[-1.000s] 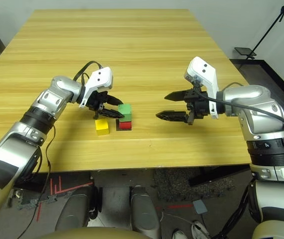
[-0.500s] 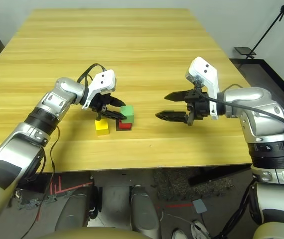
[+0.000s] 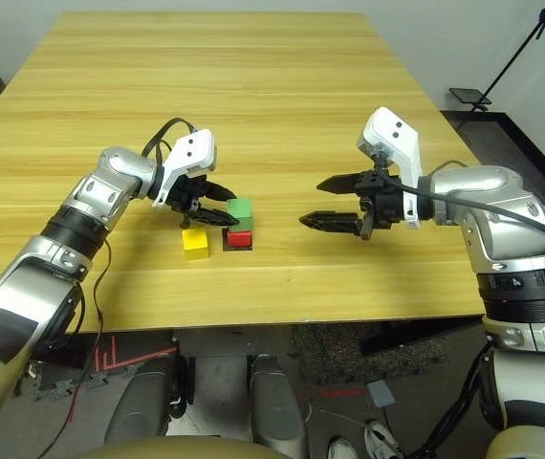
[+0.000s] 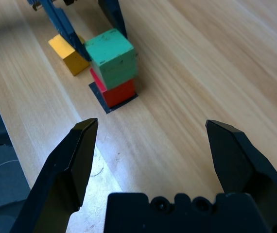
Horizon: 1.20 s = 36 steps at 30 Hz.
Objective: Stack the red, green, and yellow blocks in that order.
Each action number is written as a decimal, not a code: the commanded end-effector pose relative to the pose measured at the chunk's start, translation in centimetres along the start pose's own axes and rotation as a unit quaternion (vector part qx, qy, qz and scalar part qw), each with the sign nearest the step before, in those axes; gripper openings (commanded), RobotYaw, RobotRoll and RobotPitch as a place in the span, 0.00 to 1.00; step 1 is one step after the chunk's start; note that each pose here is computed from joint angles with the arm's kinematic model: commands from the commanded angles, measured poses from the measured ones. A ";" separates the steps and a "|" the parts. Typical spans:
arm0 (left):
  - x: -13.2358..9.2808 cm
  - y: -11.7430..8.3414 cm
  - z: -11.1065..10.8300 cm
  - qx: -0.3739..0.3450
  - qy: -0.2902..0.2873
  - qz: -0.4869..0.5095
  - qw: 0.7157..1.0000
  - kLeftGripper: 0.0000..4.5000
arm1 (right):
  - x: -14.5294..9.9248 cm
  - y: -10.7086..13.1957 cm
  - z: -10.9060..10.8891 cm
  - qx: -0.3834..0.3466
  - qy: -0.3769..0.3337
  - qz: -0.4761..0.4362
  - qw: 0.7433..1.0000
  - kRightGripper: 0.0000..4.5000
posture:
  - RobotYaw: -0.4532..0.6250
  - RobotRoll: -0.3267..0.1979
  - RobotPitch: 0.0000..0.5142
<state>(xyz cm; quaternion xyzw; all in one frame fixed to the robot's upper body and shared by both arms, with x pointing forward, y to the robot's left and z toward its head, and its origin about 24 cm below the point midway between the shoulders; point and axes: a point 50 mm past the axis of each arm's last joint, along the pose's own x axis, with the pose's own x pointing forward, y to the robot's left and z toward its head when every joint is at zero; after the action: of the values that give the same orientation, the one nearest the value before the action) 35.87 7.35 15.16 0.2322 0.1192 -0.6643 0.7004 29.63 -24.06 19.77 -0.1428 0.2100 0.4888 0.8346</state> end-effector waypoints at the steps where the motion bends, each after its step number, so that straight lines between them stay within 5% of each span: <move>1: 0.2 -0.4 -1.0 -0.020 0.013 -0.009 1.000 0.44 | 0.3 0.0 -0.1 0.000 0.006 0.006 1.000 1.00 | 0.51 0.40 0.21; 5: 0.2 -0.4 -0.9 -0.017 0.016 -0.011 1.000 0.44 | 0.4 0.0 -0.1 0.001 0.006 0.007 1.000 1.00 | 0.51 0.40 0.21; 12: -0.6 -0.9 0.8 -0.009 0.006 0.005 1.000 0.97 | 0.3 -0.4 -0.3 0.004 0.009 0.002 1.000 1.00 | 0.55 0.39 0.19; 13: -0.9 -1.1 1.1 -0.009 0.005 0.008 1.000 0.99 | 0.3 -0.5 -0.4 0.004 0.009 0.002 1.000 1.00 | 0.56 0.39 0.18; 18: -3.1 -3.3 1.8 -0.012 0.008 0.046 0.999 0.99 | 0.3 -0.9 -0.3 0.003 0.011 0.002 1.000 1.00 | 0.59 0.37 0.16; 23: -4.8 -5.7 -0.3 -0.072 0.069 0.102 0.990 0.99 | 0.5 -1.2 -0.1 0.000 0.012 0.008 1.000 1.00 | 0.61 0.36 0.14; 36: -3.2 -6.6 -4.2 -0.069 0.077 0.147 0.984 0.99 | 1.1 -1.0 0.3 -0.004 0.003 0.024 1.000 1.00 | 0.60 0.34 0.13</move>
<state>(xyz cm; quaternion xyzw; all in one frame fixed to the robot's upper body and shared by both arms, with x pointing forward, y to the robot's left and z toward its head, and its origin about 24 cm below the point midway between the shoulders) 29.87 12.37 12.89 0.2433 0.1764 -0.5132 0.8040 31.11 -23.72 19.35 -0.1400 0.2156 0.5067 0.8229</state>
